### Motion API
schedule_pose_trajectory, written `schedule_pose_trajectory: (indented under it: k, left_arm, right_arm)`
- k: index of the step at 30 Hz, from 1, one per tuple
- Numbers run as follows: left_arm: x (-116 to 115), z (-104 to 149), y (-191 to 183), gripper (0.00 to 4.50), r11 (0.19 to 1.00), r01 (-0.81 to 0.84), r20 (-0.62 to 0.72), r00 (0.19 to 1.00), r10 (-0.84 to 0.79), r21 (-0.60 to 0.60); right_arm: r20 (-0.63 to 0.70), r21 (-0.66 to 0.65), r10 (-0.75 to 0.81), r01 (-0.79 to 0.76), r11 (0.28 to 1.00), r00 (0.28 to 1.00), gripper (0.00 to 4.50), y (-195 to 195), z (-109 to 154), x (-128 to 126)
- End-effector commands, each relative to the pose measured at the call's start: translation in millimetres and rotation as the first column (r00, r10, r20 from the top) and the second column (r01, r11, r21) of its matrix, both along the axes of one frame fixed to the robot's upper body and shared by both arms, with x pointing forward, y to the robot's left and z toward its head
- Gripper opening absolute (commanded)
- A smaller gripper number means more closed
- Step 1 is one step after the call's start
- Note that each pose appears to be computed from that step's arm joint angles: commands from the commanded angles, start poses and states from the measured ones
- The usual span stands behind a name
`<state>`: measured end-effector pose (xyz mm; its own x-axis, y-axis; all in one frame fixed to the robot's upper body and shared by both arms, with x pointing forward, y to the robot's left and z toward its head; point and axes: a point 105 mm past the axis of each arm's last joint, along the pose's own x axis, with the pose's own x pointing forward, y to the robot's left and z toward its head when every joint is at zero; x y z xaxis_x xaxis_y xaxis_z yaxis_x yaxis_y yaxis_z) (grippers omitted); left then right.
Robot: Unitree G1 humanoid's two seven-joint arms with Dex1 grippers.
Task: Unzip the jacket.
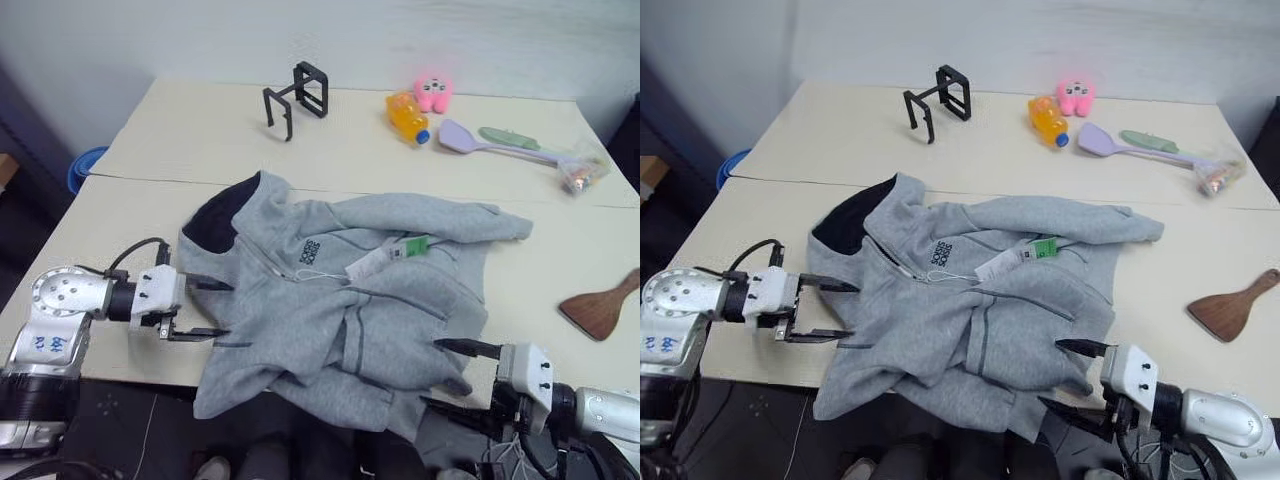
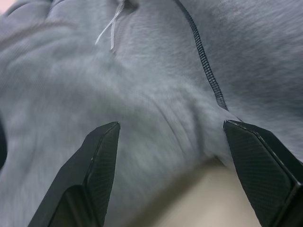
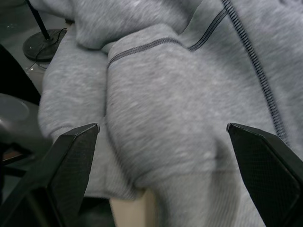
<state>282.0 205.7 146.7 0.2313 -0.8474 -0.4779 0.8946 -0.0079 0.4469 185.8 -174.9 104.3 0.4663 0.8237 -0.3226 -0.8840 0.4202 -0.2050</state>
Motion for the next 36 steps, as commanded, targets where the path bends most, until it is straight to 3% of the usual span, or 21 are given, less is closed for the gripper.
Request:
schedule_pose_trajectory:
  k: [1,3,6,11,17,23,29,31,33,36]
  left_arm:
    - [3.0,-16.4,2.9,3.67,0.99,0.077,-0.022,0.997,-0.075,0.122]
    - [5.9,-21.5,7.4,3.7,0.98,0.097,-0.031,0.995,-0.093,0.173]
    - [12.4,-28.6,14.4,3.19,0.968,0.094,-0.04,0.995,-0.087,0.233]
    - [6.4,-50.4,24.6,1.76,0.956,0.105,-0.133,0.989,-0.071,0.273]
    - [-27.5,-64.1,13.7,0.03,0.963,0.186,-0.279,0.952,-0.128,0.193]
    - [-61.3,-53.5,-12.7,0.03,0.983,0.178,-0.399,0.906,-0.144,0.049]
    - [-90.5,-53.6,-21.5,0.03,0.995,0.099,-0.513,0.854,-0.085,0.0]
    - [-81.0,-53.3,-14.7,0.0,0.999,-0.035,-0.506,0.862,0.032,0.003]
    - [-75.7,-48.3,-5.0,0.58,0.993,-0.117,-0.527,0.844,0.097,-0.006]
    - [-72.6,-29.2,7.1,1.49,0.983,-0.183,-0.592,0.795,0.133,-0.025]
  right_arm:
    - [0.028,-0.051,0.017,-0.016,0.999,0.999,4.5,6.3,-3.8,4.9]
    - [0.055,-0.079,-0.004,0.008,0.997,0.998,4.33,4.2,-6.5,12.5]
    - [0.1,-0.113,-0.032,0.043,0.993,0.994,3.67,-2.1,-4.3,20.4]
    - [0.065,-0.133,-0.044,0.052,0.99,0.997,1.98,-14.1,-1.2,12.3]
    - [-0.005,-0.152,-0.103,0.101,0.983,0.995,0.03,-50.3,8.5,-3.7]
    - [-0.09,-0.235,-0.169,0.144,0.961,0.982,0.03,-91.4,12.2,-20.4]
    - [-0.134,-0.313,-0.218,0.168,0.935,0.967,0.03,-118.0,2.1,-31.7]
    - [-0.141,-0.201,-0.241,0.21,0.957,0.96,0.67,-110.7,7.7,-27.6]
    - [-0.218,-0.14,-0.208,0.18,0.974,0.954,1.27,-100.6,8.4,-32.5]
    - [-0.219,-0.083,-0.138,0.123,0.989,0.966,2.37,-81.9,21.6,-36.8]
